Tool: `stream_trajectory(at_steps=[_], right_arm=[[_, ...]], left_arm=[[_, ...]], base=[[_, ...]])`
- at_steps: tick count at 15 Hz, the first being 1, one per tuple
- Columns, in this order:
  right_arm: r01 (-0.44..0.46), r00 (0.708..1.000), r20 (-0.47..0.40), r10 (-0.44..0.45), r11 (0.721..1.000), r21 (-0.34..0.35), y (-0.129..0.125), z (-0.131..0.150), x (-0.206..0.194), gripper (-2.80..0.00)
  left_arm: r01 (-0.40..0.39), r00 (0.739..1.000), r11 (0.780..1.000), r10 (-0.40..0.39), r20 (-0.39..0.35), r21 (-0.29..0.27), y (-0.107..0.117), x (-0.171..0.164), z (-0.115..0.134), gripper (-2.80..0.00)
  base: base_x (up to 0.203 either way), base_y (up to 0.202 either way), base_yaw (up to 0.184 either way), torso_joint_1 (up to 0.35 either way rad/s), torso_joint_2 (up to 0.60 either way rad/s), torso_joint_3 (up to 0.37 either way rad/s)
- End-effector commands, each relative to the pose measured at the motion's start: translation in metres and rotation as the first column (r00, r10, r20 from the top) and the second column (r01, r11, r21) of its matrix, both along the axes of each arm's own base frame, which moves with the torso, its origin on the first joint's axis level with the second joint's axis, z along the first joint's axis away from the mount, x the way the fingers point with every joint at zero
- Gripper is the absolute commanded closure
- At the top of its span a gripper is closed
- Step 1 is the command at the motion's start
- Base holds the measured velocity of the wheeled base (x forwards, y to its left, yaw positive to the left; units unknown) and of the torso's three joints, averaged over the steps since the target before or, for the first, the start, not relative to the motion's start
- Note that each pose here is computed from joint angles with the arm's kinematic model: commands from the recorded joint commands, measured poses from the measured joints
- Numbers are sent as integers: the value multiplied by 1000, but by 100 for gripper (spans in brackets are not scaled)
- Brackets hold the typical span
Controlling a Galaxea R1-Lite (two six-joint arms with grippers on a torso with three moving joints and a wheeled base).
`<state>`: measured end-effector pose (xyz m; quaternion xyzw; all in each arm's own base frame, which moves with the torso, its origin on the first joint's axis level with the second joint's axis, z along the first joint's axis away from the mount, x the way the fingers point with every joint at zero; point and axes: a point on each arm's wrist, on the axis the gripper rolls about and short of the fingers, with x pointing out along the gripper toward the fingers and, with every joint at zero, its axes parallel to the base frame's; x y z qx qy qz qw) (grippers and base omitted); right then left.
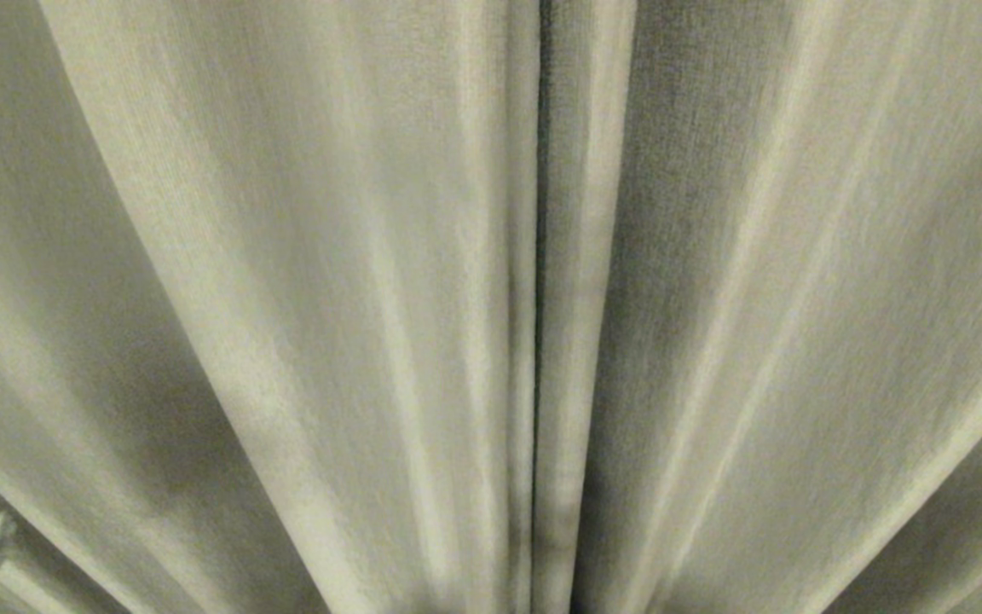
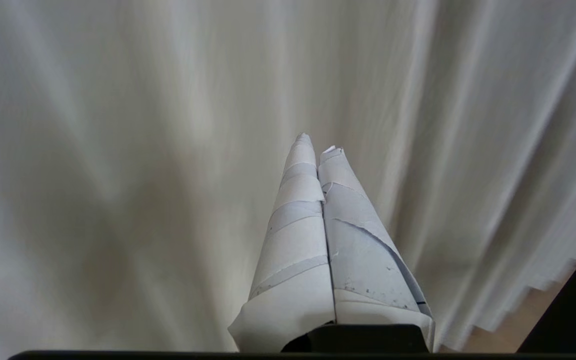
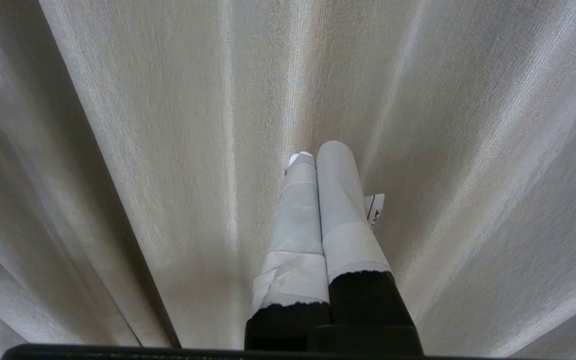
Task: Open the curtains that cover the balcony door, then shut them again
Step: Pull the outer curtains open on both sides
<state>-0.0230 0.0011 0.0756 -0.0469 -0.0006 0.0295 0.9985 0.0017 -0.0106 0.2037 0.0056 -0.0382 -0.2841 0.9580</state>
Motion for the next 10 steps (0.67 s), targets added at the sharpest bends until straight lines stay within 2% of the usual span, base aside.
stream_trajectory(at_steps=[1,2,4,7,8,10], right_arm=[[-1,1000,-2,1,1000,-1,0,0,0,0],[-1,1000,-2,1,1000,-1,0,0,0,0],[-1,1000,-2,1,1000,-1,0,0,0,0],[-1,1000,-2,1,1000,-1,0,0,0,0],[-1,1000,-2,1,1000,-1,0,0,0,0],[-1,1000,-2,1,1000,-1,0,0,0,0]], left_arm=[[46,994,999,-44,-102,12,-7,47,35,0],[66,994,998,-65,-84,12,-10,57,51,0],[158,986,987,-157,-57,9,-19,69,73,0],[164,983,986,-162,-90,15,-26,91,81,0],[168,981,986,-165,-97,17,-29,99,84,-280],[135,987,991,-133,-88,16,-32,120,96,-280]], base=[[0,0,0,0,0,0],[0,0,0,0,0,0],[0,0,0,0,0,0],[0,0,0,0,0,0],[0,0,0,0,0,0],[0,0,0,0,0,0]])
